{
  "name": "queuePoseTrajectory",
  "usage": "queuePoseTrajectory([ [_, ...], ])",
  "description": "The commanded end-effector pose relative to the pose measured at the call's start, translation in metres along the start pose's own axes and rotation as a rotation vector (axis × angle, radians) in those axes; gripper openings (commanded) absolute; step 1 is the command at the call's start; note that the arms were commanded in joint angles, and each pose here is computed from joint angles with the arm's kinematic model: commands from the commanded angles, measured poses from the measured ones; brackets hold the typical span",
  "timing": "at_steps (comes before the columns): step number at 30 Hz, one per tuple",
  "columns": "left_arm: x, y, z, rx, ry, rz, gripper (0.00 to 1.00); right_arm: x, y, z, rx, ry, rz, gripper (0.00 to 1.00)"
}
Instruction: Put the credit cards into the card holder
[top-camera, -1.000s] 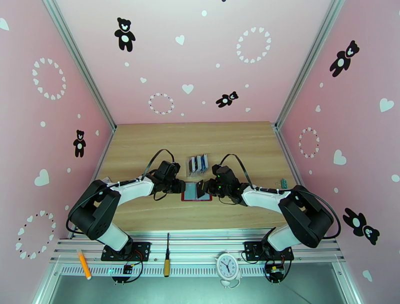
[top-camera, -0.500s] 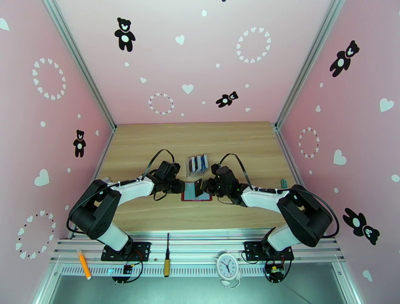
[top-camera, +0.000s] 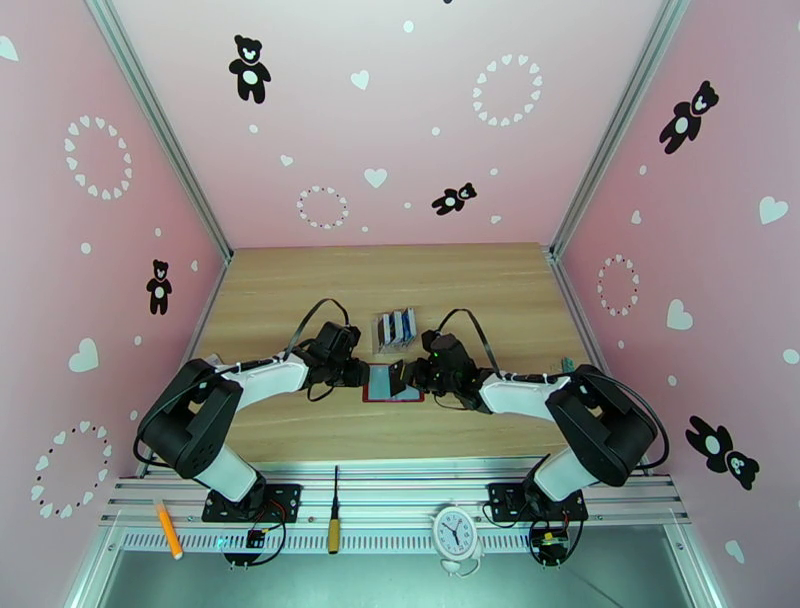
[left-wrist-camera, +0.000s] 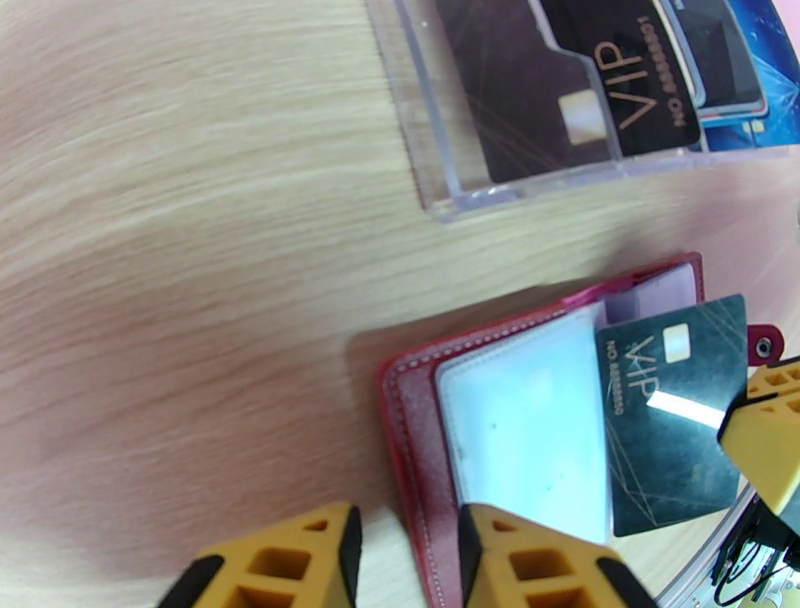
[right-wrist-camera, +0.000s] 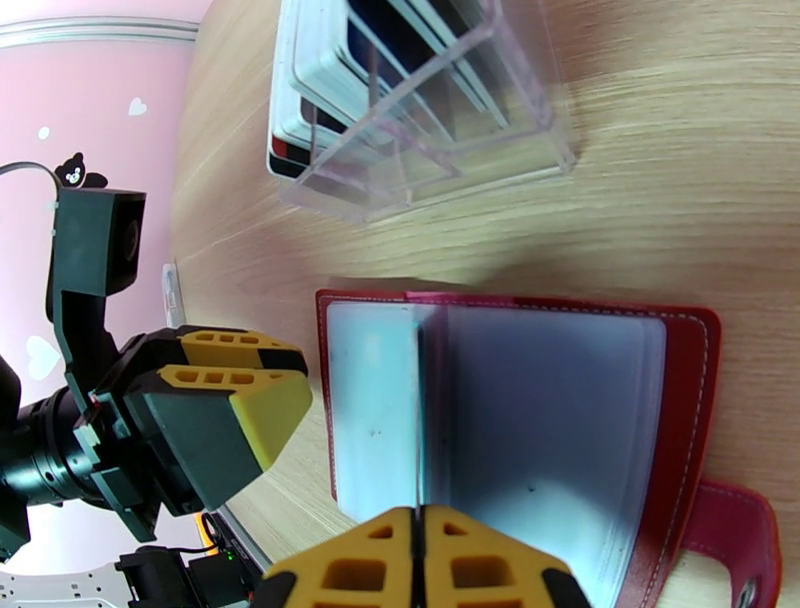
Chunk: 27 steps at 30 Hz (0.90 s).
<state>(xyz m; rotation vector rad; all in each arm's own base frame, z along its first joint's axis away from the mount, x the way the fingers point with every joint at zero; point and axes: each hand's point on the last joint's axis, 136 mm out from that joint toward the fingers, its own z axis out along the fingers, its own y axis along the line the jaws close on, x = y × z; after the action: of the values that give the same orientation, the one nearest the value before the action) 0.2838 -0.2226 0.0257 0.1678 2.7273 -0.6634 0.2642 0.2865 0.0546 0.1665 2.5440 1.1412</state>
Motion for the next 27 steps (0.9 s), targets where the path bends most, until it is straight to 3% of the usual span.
queuePoseTrajectory([
  [1,-0.001,-0.003,0.003,0.004,0.009,0.014,0.34,0.006,-0.006,0.004,0.007,0.015,0.005,0.09],
  [27,0.002,-0.003,0.006,0.003,0.025,0.011,0.24,0.011,-0.024,0.012,0.038,0.015,0.026,0.09],
])
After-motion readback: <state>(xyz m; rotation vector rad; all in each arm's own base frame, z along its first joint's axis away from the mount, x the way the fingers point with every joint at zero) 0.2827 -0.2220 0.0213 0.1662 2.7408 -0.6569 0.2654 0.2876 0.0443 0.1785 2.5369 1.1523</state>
